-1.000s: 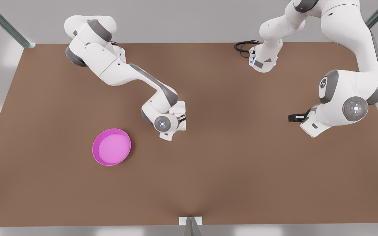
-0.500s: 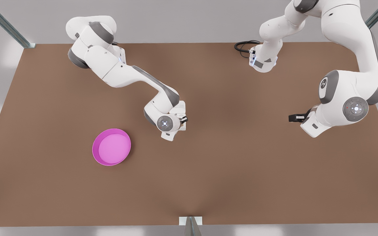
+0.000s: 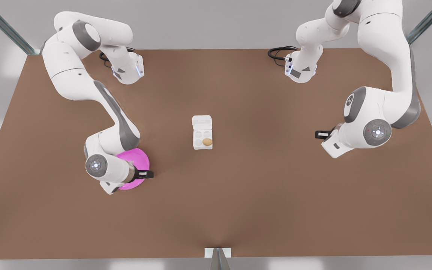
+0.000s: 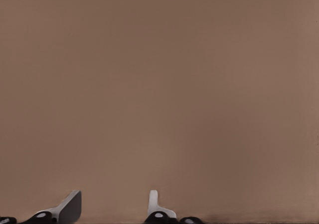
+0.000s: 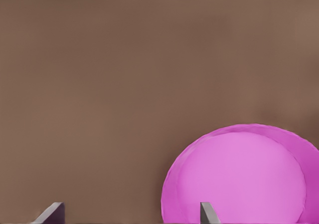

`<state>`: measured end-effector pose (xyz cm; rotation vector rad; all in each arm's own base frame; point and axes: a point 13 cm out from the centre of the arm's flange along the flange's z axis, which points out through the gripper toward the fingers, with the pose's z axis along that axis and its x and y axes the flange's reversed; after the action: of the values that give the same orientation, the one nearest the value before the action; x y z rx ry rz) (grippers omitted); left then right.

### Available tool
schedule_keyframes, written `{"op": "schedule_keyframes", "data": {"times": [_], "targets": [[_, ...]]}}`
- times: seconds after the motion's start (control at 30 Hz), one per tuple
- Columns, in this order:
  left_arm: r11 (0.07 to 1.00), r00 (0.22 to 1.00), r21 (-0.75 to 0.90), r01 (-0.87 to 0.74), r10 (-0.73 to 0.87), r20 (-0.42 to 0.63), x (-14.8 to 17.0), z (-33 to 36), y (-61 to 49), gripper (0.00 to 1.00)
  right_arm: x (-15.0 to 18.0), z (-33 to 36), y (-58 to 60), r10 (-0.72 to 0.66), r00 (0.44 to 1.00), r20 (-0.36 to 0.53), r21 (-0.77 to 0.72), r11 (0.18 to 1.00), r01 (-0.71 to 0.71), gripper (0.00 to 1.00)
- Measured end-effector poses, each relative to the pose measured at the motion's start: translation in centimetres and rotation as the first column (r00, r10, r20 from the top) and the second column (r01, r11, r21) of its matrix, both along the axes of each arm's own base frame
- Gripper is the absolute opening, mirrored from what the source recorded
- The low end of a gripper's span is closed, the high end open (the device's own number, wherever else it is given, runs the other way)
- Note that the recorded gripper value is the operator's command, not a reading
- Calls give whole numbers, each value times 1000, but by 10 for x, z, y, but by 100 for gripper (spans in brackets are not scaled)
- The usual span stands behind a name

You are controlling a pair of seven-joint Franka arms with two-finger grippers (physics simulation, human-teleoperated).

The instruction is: Pack egg into the box and close the box lid

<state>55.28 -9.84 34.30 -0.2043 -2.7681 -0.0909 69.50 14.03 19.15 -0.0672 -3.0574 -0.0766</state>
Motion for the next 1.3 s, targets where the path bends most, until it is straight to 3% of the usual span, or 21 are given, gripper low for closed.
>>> {"op": "schedule_keyframes", "data": {"times": [0.07, 0.17, 0.23, 0.37, 0.47, 0.7, 1.3], "targets": [[986, 986, 7, 166, -166, -32, -35, -2, -100, 21, 34, 6, -155, -114, 992, 57, -162, 979, 122, 100], [923, 920, -12, 384, -384, -81, -126, -4, -247, 21, 36, 73, -265, -143, 982, 127, -246, 954, 170, 100], [892, 884, -27, 451, -450, -125, -177, -19, -304, 21, 6, 145, -293, -168, 975, 144, -219, 956, 197, 100], [888, 871, -21, 460, -455, -183, -229, -61, -353, 21, -48, 206, -286, -133, 985, 111, -168, 974, 150, 100], [910, 896, -24, 414, -412, -166, -237, -105, -384, 21, -58, 208, -275, -84, 993, 82, -142, 985, 95, 100], [973, 972, -37, 226, -228, -55, -222, -173, -422, 21, -65, 197, -269, 5, 999, 35, -116, 993, -1, 100], [997, 999, -62, -37, 39, 31, -226, -197, -465, 21, -64, 175, -272, 133, 991, 9, -108, 985, -131, 100]]}}
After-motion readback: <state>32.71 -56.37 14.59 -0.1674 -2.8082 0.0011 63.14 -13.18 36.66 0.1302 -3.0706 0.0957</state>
